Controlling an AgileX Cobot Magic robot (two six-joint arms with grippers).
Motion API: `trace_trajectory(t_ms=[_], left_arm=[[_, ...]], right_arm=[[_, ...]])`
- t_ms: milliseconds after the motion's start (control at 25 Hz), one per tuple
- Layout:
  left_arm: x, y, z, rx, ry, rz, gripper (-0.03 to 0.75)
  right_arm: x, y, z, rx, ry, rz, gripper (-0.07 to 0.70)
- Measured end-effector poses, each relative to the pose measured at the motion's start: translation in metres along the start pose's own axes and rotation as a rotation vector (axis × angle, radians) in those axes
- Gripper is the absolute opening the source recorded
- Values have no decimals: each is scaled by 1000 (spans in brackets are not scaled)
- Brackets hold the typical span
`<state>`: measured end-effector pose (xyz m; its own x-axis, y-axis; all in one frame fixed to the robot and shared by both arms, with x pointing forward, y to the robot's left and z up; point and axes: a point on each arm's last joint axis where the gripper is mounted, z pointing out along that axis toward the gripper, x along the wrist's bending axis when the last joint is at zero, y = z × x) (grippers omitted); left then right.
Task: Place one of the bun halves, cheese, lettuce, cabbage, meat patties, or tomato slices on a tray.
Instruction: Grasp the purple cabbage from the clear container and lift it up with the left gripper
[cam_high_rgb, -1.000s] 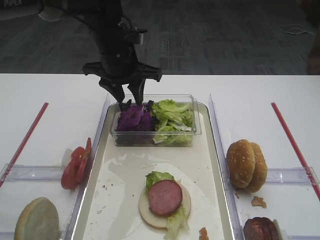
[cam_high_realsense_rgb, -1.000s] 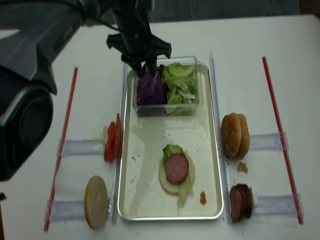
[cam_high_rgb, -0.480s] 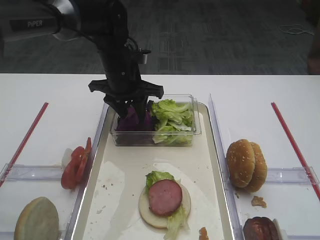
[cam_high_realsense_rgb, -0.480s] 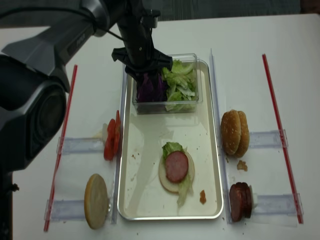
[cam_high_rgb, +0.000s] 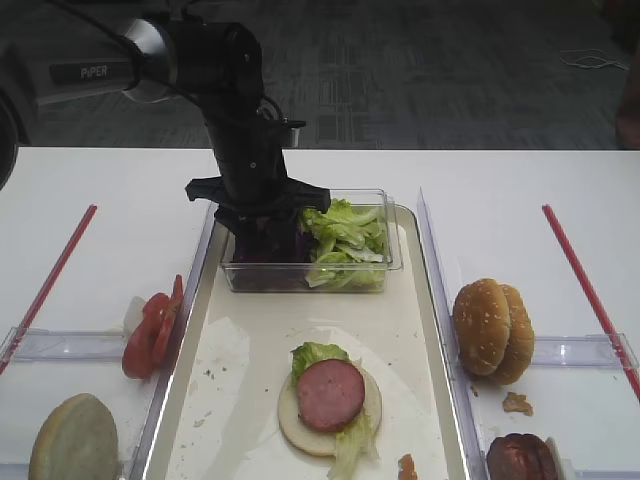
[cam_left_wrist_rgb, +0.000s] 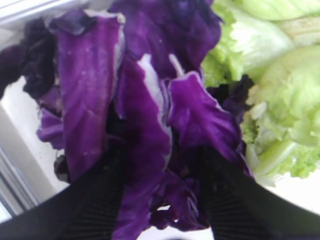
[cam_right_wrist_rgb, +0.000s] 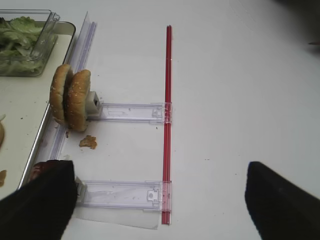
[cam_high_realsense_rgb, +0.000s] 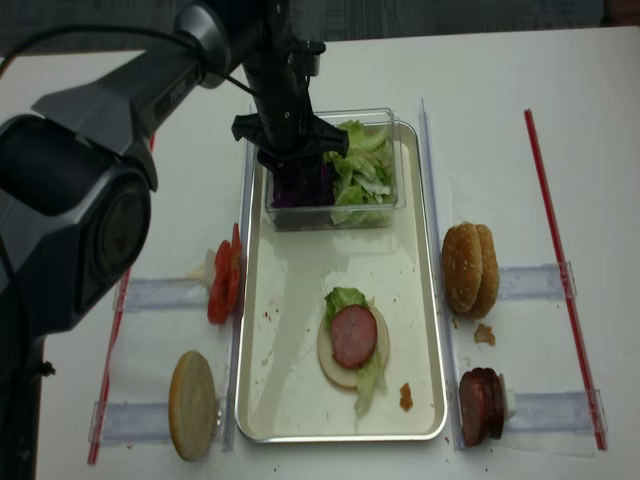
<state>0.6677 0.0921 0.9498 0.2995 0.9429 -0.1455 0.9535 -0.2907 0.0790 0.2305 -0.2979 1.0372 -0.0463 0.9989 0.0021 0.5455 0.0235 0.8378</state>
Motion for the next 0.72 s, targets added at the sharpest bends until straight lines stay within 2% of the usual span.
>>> trace_trajectory(t_ms=[240,600,720], left_arm=[[0,1,1,0,12,-3,326],[2,1,2,-4,44,5,242],[3,1,2,-3,50,8,185]], right_arm=[[0,0,0,0,0,0,680],[0,0,0,0,0,0,680],[0,0,0,0,0,0,680]])
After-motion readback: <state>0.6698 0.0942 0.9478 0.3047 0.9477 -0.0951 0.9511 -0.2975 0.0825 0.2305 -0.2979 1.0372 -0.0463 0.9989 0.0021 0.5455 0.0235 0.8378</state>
